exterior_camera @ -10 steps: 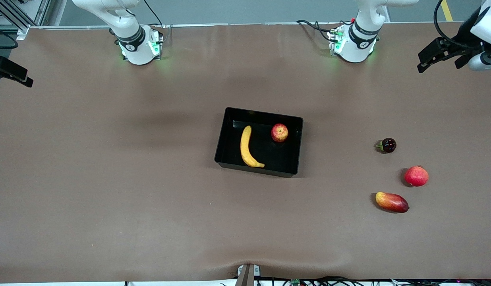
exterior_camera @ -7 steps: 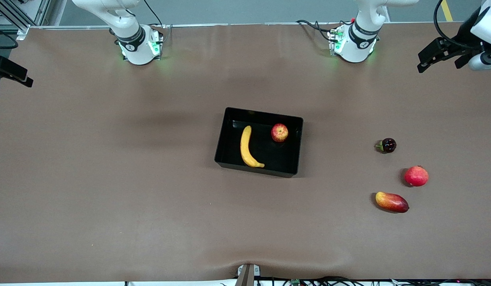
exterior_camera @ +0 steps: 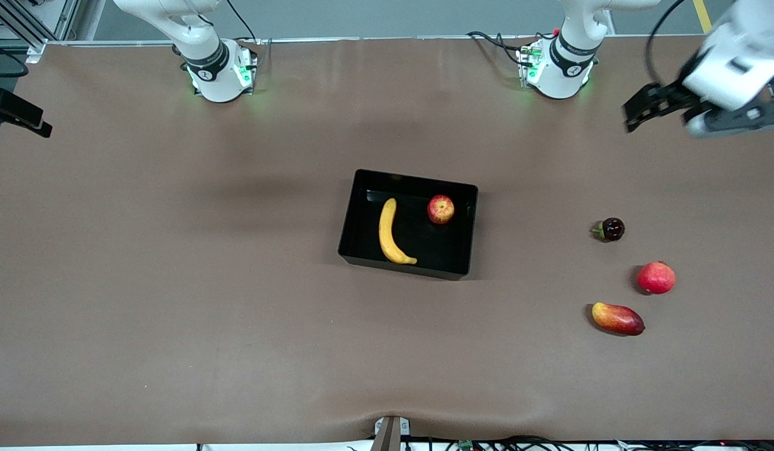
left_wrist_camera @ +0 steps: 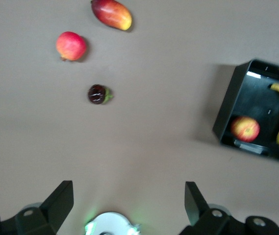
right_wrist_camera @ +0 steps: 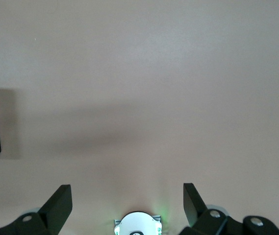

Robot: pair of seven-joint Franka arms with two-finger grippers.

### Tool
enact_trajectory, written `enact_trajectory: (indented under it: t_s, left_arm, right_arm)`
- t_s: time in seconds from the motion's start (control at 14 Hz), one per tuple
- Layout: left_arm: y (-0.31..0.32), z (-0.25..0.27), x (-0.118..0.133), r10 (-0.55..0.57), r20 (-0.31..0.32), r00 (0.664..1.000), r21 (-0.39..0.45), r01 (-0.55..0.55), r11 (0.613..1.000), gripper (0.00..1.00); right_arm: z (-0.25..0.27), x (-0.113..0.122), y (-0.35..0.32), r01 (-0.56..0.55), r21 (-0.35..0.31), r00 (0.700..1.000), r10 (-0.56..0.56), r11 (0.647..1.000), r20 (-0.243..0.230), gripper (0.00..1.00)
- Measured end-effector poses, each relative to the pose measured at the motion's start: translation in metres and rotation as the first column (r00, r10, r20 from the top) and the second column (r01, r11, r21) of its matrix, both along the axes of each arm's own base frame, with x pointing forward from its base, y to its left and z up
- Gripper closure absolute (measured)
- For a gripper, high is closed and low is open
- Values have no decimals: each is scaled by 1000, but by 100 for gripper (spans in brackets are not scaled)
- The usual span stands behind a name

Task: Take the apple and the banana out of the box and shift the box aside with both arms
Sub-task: 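Move the left gripper toward the red-yellow apple in the black tray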

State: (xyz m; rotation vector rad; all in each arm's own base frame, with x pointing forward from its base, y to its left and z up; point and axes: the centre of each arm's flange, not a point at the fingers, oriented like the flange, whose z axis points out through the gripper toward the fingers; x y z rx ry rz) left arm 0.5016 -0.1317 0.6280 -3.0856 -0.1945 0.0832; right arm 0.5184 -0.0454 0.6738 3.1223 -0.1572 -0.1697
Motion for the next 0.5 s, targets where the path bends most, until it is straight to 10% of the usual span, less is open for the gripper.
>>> enact_trajectory:
  t_s: [0.5]
  left_arm:
    - [-149, -140, 25, 30, -19, 999, -42, -31, 999, 0]
  right_arm:
    - [-4, 3, 4, -7, 0, 1000, 7, 1000, -6, 0]
